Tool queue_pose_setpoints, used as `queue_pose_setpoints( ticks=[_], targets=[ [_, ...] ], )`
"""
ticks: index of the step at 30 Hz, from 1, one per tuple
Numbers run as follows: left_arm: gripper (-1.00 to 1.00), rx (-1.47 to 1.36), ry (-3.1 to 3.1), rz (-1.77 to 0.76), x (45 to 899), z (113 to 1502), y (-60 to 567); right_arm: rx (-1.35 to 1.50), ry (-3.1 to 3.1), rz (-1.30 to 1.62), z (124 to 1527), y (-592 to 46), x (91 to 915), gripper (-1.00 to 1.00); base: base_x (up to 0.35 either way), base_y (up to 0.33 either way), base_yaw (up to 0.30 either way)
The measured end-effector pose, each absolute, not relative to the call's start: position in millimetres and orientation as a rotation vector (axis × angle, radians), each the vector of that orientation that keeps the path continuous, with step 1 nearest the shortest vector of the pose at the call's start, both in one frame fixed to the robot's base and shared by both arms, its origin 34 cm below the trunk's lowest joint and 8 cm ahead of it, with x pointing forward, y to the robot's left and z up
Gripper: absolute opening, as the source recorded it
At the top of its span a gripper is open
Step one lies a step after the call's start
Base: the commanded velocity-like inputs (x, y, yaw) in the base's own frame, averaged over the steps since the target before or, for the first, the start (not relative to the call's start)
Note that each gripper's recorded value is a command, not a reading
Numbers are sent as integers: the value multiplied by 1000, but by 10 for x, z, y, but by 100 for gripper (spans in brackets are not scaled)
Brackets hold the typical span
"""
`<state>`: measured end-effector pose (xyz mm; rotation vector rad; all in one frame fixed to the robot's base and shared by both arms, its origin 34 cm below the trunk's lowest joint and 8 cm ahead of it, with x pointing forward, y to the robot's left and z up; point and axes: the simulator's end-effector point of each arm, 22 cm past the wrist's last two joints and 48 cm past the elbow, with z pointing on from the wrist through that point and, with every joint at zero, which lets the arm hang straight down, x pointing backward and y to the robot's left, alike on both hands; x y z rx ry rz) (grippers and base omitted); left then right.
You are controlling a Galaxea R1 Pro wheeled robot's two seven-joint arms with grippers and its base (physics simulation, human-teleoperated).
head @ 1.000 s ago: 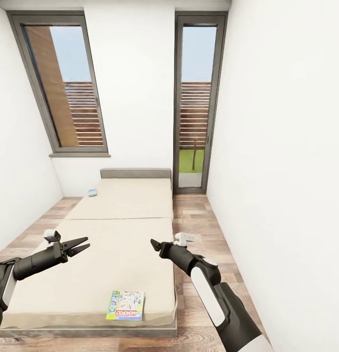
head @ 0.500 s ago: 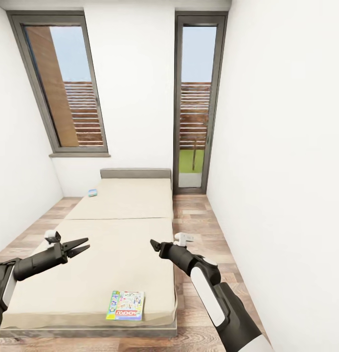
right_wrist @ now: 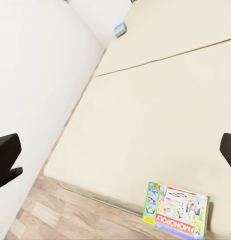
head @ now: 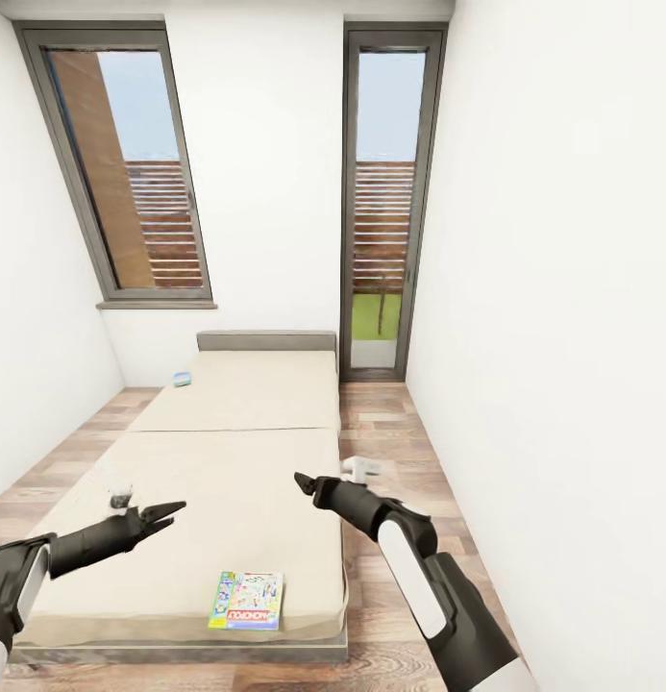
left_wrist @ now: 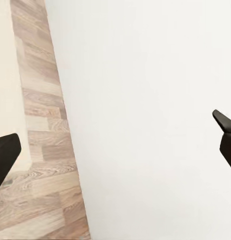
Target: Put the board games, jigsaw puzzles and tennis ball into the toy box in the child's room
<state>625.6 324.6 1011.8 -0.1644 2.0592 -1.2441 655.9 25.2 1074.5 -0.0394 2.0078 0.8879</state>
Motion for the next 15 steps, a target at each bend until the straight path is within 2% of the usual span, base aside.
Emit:
queue_pose_setpoints(
  ticks=[15],
  targets=[
    [100, -337, 2280, -1013, 5759, 8574, 3304, -5, 2007, 891, 10762, 111, 6611, 100, 0, 0, 0]
  ],
)
